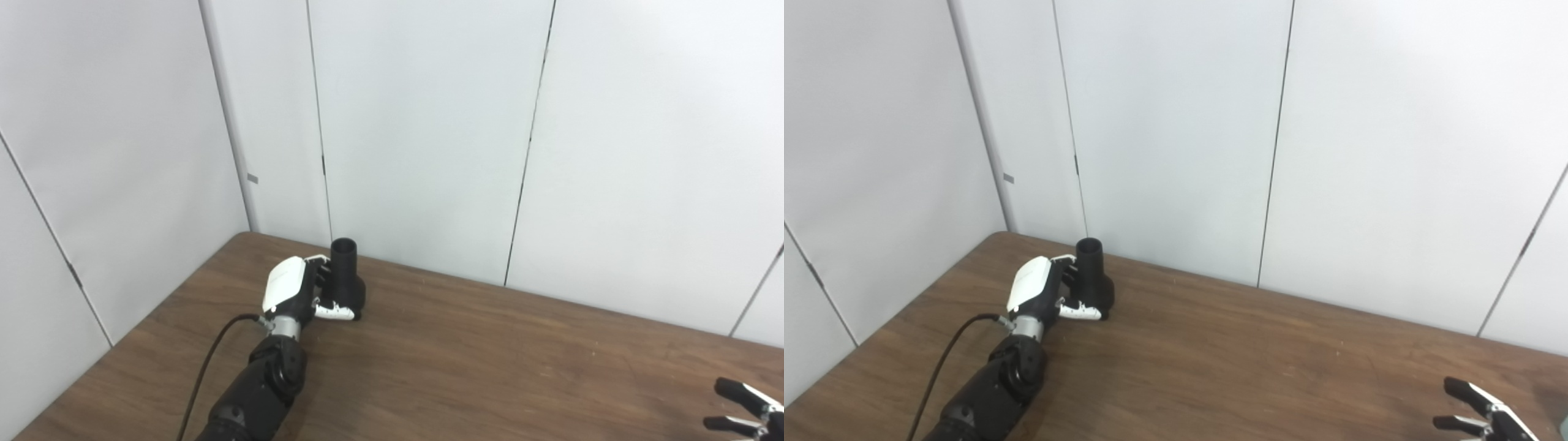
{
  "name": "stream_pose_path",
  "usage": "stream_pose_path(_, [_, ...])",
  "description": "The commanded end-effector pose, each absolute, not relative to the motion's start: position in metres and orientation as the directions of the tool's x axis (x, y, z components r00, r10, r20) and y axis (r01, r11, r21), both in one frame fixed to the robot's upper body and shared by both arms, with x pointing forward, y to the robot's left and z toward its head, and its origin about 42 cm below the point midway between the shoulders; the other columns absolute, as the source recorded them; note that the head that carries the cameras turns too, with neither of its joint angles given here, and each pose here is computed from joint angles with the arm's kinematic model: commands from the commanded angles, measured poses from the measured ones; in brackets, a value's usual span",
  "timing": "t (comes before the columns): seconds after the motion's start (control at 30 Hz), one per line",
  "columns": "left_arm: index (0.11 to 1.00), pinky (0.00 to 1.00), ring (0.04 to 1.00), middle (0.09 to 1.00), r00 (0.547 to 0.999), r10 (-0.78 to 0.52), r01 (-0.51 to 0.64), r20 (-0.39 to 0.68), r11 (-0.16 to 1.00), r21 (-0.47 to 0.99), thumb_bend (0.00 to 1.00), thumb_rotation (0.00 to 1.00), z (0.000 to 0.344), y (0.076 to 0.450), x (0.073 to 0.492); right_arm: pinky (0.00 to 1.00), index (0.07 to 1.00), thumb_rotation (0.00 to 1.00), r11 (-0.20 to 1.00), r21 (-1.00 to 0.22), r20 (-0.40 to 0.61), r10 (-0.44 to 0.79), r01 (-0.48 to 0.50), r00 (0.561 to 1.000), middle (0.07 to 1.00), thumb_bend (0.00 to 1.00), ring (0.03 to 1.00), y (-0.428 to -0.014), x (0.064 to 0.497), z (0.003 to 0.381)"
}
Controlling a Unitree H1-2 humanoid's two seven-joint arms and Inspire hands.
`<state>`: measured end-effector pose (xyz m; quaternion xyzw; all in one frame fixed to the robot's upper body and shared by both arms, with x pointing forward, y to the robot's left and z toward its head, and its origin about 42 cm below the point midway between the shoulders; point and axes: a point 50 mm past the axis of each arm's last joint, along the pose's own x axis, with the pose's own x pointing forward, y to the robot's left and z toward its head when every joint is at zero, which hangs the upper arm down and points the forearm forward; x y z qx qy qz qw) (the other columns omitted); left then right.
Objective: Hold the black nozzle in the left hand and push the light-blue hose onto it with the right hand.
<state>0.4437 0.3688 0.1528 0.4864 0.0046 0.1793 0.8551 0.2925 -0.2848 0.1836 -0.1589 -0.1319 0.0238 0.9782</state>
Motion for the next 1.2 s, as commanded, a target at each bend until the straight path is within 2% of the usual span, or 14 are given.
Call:
stream_pose_path(0.0, [0.475,0.87,0.589,0.505,0.956,0.277,-0.214,0.096,0.435,0.875,0.52,0.0,0.137,0.363,0.441,0.48,0.788,0.0,0.948,-0.317,0.32,0.087,0.02,0.943,0.822,0.59,0.654,-0.285,0.294,0.202])
stream_pose_path(0.37, [0.476,0.96,0.62,0.506,0.99,0.141,-0.049,-0.015,0.441,0.896,0.52,0.0,0.133,0.34,0.436,0.47,0.79,0.0,0.945,-0.327,0.334,0.093,0.023,0.938,0.822,0.57,0.645,-0.278,0.295,0.203])
stream_pose_path(0.5, [0.483,0.99,0.637,0.497,0.996,-0.005,0.08,-0.087,0.447,0.891,0.53,0.0,0.136,0.319,0.431,0.48,0.794,0.0,0.939,-0.344,0.343,0.098,0.028,0.934,0.821,0.58,0.635,-0.274,0.295,0.205])
stream_pose_path(0.7, [0.484,1.0,0.651,0.493,0.971,-0.158,0.233,-0.178,0.482,0.845,0.53,0.0,0.145,0.285,0.428,0.48,0.774,0.0,0.942,-0.334,0.347,0.092,0.032,0.933,0.799,0.62,0.623,-0.271,0.296,0.208])
stream_pose_path(0.77, [0.487,1.0,0.647,0.487,0.957,-0.208,0.28,-0.201,0.496,0.822,0.53,0.0,0.148,0.272,0.426,0.5,0.771,0.0,0.946,-0.323,0.321,0.075,0.035,0.944,0.796,0.62,0.625,-0.267,0.294,0.212])
stream_pose_path(0.87, [0.493,1.0,0.621,0.474,0.933,-0.307,0.332,-0.191,0.523,0.785,0.53,0.0,0.156,0.237,0.421,0.51,0.763,0.0,0.95,-0.308,0.287,0.055,0.038,0.956,0.789,0.63,0.626,-0.265,0.292,0.216])
stream_pose_path(1.17, [0.494,1.0,0.616,0.474,0.875,-0.459,0.401,-0.152,0.511,0.76,0.53,0.0,0.146,0.168,0.404,0.47,0.739,0.0,0.945,-0.323,0.344,0.061,0.057,0.937,0.768,0.64,0.602,-0.261,0.294,0.219])
